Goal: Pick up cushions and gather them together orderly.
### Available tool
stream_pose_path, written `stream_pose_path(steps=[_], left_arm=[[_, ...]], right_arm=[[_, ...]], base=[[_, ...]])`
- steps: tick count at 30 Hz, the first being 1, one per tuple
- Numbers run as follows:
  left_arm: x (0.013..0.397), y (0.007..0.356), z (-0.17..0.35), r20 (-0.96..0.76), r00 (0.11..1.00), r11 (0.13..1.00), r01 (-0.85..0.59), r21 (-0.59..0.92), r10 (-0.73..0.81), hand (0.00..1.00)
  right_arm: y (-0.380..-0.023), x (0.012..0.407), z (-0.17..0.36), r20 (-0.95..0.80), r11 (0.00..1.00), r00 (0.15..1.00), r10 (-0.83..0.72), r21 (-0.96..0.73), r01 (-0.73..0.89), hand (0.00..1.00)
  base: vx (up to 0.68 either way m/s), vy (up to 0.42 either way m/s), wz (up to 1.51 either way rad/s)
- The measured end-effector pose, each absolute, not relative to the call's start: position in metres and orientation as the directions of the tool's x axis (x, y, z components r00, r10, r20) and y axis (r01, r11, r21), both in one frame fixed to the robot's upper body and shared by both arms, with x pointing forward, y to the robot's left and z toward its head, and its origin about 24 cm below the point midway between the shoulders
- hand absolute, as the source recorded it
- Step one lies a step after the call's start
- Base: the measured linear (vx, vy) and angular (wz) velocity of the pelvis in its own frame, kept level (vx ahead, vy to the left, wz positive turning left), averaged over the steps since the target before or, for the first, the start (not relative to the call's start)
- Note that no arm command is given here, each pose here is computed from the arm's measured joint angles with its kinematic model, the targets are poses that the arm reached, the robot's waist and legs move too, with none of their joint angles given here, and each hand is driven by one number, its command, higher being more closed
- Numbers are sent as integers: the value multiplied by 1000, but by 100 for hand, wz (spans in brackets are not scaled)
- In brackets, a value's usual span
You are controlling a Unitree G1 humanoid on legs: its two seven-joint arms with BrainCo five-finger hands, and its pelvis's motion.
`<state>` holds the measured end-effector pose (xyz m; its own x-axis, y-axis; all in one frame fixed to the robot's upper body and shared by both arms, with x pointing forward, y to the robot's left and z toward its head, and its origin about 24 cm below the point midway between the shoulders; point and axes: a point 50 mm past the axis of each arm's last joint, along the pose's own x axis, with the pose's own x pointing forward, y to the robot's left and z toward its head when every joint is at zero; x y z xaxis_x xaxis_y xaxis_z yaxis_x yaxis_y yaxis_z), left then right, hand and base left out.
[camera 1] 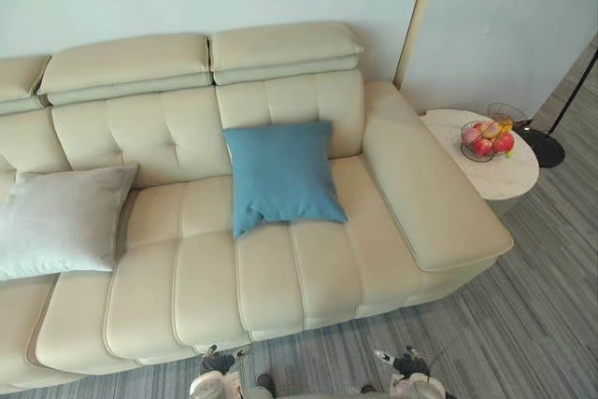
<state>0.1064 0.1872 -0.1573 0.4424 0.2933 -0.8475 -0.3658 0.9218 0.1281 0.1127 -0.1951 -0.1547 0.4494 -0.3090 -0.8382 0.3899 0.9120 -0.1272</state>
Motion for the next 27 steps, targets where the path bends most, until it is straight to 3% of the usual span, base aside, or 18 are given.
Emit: stream_pose_path(steps=[27], left_arm=[[90,197,-163,-877,391,938,-309,160,278,0]], right_arm=[[-201,81,-164,-890,868,330,-314,-128,480,0]], base=[[24,-9,-14]])
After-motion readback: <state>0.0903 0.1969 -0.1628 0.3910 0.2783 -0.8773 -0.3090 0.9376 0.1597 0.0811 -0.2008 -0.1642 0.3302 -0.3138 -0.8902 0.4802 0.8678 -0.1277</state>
